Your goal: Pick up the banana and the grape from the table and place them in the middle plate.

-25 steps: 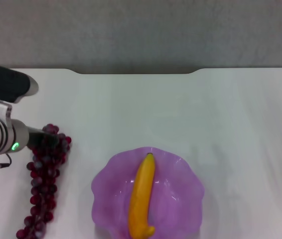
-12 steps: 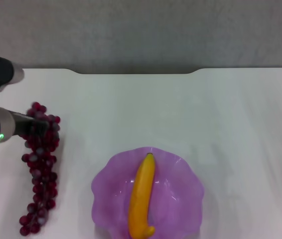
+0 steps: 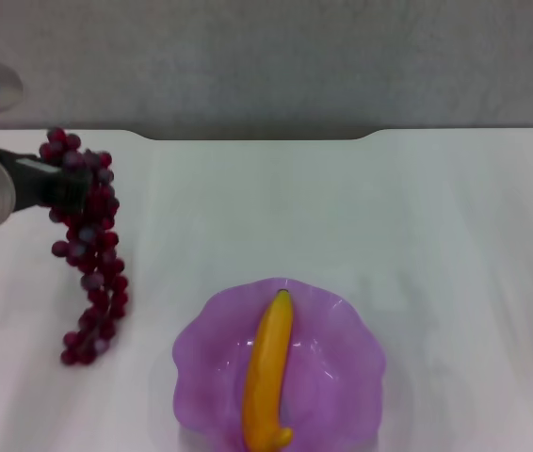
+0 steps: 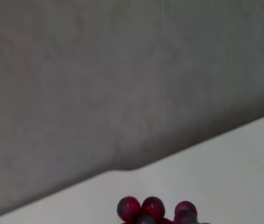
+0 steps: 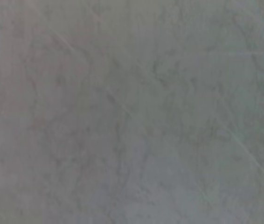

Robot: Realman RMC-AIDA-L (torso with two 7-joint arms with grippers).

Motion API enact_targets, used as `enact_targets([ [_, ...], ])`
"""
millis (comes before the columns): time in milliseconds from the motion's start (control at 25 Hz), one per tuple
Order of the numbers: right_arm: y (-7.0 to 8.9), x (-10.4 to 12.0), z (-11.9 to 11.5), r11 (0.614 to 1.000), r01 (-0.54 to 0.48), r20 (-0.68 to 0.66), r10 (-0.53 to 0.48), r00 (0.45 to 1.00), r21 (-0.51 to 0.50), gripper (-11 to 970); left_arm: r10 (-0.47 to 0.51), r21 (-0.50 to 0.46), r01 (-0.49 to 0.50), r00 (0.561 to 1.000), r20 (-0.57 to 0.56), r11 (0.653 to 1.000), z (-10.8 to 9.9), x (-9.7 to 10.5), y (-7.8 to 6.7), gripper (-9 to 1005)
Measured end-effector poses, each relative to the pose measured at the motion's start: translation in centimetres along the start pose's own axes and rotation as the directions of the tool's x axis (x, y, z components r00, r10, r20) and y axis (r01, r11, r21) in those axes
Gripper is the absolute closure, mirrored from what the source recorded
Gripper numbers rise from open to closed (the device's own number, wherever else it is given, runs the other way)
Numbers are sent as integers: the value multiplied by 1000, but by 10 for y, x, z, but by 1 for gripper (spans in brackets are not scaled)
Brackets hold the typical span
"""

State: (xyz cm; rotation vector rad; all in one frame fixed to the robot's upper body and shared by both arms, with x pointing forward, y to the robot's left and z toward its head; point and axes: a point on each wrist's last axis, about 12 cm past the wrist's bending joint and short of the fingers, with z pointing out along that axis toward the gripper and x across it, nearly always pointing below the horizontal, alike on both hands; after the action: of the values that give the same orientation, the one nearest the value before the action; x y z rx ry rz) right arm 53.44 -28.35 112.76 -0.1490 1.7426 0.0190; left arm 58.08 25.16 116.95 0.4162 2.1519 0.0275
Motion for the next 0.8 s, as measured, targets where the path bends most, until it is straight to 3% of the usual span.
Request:
enact_targets([
  [440, -1, 0, 0, 1000, -2, -2, 2, 1000, 4, 383, 59, 67, -71, 984, 166, 995, -49, -30, -11, 723],
  [680, -1, 0, -1, 1000, -3, -2, 3, 1000, 5, 383, 93, 139, -135, 958, 273, 981, -85, -45, -24, 726],
  [800, -2, 1, -1, 1000, -4, -5, 4, 1000, 6, 383, 96, 193, -158, 950, 298, 968, -93, -46, -33, 728],
])
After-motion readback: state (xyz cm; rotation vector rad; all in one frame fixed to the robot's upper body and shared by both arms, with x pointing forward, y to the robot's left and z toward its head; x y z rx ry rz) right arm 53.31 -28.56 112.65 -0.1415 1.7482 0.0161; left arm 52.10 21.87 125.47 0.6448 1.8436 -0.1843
